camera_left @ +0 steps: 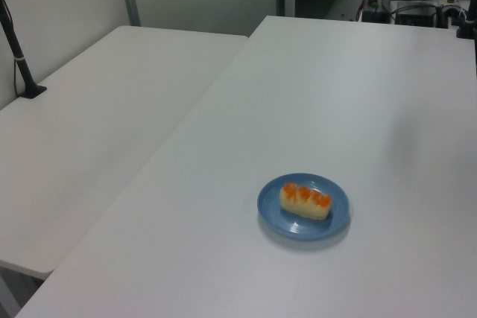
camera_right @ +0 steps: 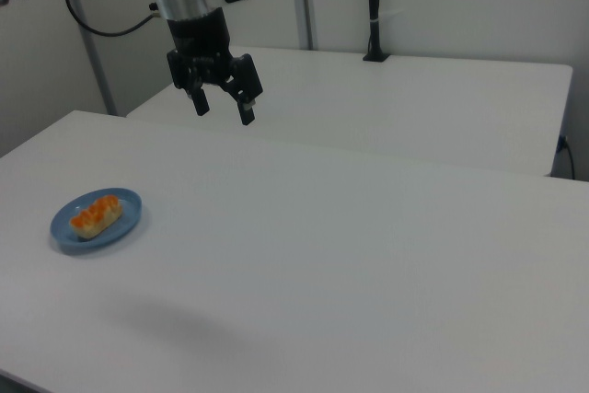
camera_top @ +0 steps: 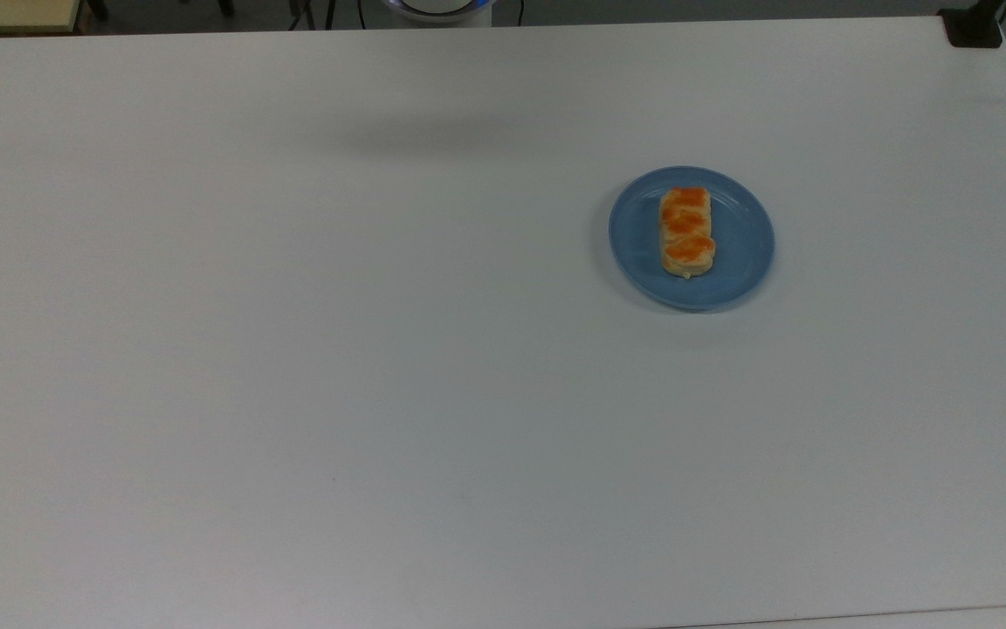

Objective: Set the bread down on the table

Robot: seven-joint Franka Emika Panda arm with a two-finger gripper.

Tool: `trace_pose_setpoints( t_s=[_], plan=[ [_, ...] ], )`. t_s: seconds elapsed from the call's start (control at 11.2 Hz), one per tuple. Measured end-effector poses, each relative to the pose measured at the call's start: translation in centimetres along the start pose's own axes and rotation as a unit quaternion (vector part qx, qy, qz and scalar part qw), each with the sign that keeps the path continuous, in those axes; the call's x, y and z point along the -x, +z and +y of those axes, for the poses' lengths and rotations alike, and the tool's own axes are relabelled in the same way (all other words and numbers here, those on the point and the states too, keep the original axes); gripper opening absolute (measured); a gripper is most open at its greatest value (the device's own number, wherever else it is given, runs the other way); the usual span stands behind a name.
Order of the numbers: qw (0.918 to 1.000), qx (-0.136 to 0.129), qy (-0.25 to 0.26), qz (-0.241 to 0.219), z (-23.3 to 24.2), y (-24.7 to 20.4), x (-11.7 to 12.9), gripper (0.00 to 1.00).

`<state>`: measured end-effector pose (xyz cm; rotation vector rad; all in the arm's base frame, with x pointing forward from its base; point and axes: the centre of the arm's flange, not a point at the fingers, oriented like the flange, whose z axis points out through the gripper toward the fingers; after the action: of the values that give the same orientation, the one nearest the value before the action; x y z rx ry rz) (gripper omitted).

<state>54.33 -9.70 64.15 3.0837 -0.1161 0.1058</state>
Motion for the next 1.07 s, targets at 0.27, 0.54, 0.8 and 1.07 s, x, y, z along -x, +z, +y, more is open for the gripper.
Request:
trace_pose_setpoints(
  t_s=[0.27, 0.54, 0.8, 1.07],
  plan=[
    [0.9998, -0.016, -0.012, 0.002, -0.3, 0.0, 0.0, 1.0],
    [0.9996, -0.016, -0.021, 0.002, -0.3, 0.0, 0.0, 1.0],
    [0.9995, -0.018, -0.025, 0.001, -0.6, 0.1, -0.1, 1.0],
    [0.9952, -0.021, -0.095, -0.013, -2.9, 1.7, -0.6, 1.0]
  ],
)
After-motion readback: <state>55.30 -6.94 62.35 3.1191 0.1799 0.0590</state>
